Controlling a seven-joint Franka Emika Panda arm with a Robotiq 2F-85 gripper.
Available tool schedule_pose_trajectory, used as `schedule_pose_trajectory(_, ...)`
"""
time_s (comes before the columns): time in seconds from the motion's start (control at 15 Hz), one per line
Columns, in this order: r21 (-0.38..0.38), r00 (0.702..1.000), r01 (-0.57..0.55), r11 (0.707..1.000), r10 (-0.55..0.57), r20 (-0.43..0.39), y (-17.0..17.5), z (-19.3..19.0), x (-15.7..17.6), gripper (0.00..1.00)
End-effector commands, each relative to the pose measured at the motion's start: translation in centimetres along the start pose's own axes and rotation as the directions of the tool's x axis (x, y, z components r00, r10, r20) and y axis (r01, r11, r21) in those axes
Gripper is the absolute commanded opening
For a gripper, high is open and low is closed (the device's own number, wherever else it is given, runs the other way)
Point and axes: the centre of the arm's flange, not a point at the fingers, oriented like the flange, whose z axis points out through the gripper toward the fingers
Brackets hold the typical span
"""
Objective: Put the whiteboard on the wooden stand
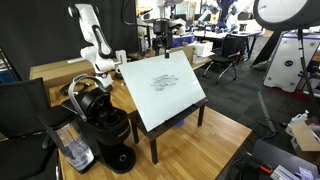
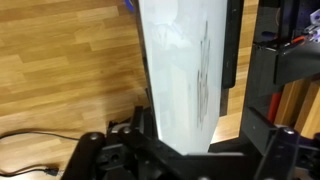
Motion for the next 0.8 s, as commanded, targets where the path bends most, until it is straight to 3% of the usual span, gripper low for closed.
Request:
schedule_pose_trajectory(0.0, -0.077, 1.0, 0.0, 0.997, -0.002, -0.026, -1.1, -1.0, 0.8, 1.0)
schedule_pose_trajectory(0.2, -0.129, 0.999, -0.003, 0.992, -0.001, -0.032, -1.8, -2.4, 1.6, 1.0)
schedule_pose_trajectory(0.4, -0.196, 0.995, -0.101, 0.975, 0.094, -0.044, -2.8, -4.1, 2.7, 1.0)
schedule_pose_trajectory(0.73, -0.267, 0.957, -0.29, 0.919, 0.274, -0.097, -5.5, -7.9, 4.7, 1.0)
